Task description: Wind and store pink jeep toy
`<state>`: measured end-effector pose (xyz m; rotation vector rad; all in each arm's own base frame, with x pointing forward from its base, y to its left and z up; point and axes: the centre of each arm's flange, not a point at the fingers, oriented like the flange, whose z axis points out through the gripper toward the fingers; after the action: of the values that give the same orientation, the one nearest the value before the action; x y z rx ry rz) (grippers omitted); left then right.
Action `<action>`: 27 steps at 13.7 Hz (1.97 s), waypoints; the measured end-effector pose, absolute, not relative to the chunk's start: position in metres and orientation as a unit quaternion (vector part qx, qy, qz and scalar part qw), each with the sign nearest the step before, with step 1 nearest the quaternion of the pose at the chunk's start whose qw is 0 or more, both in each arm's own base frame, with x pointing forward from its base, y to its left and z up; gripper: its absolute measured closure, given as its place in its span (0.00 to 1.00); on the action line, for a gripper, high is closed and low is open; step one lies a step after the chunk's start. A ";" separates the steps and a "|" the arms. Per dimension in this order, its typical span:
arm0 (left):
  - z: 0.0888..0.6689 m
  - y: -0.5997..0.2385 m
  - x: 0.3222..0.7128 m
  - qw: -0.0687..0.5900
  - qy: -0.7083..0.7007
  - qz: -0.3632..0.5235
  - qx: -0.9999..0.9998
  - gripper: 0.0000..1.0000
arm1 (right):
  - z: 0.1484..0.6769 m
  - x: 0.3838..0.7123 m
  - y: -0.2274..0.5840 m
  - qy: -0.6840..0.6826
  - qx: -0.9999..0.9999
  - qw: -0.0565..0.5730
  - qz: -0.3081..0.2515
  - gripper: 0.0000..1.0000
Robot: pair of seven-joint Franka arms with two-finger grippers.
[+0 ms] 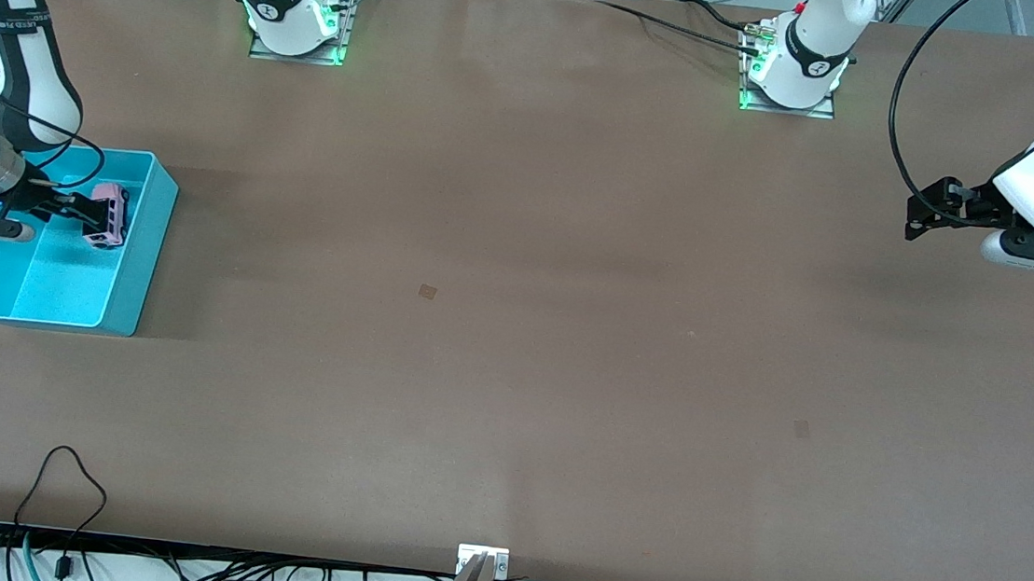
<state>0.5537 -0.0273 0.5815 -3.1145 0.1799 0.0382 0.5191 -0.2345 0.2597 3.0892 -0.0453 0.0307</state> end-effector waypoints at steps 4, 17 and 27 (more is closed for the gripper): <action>0.582 -0.028 0.550 0.011 0.058 0.027 -0.998 0.00 | 0.324 0.555 -0.195 0.028 0.999 0.023 0.006 0.00; 0.585 -0.028 0.549 0.011 0.058 0.030 -0.998 0.00 | 0.495 0.576 -0.064 -0.007 1.000 0.002 0.018 0.00; 0.585 -0.028 0.549 0.011 0.058 0.030 -0.998 0.00 | 0.604 0.575 0.009 -0.009 0.999 -0.002 0.039 0.00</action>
<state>0.5490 -0.0278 0.5845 -3.1132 0.1813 0.0948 0.5745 0.0094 0.6045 3.1429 -0.0287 0.1219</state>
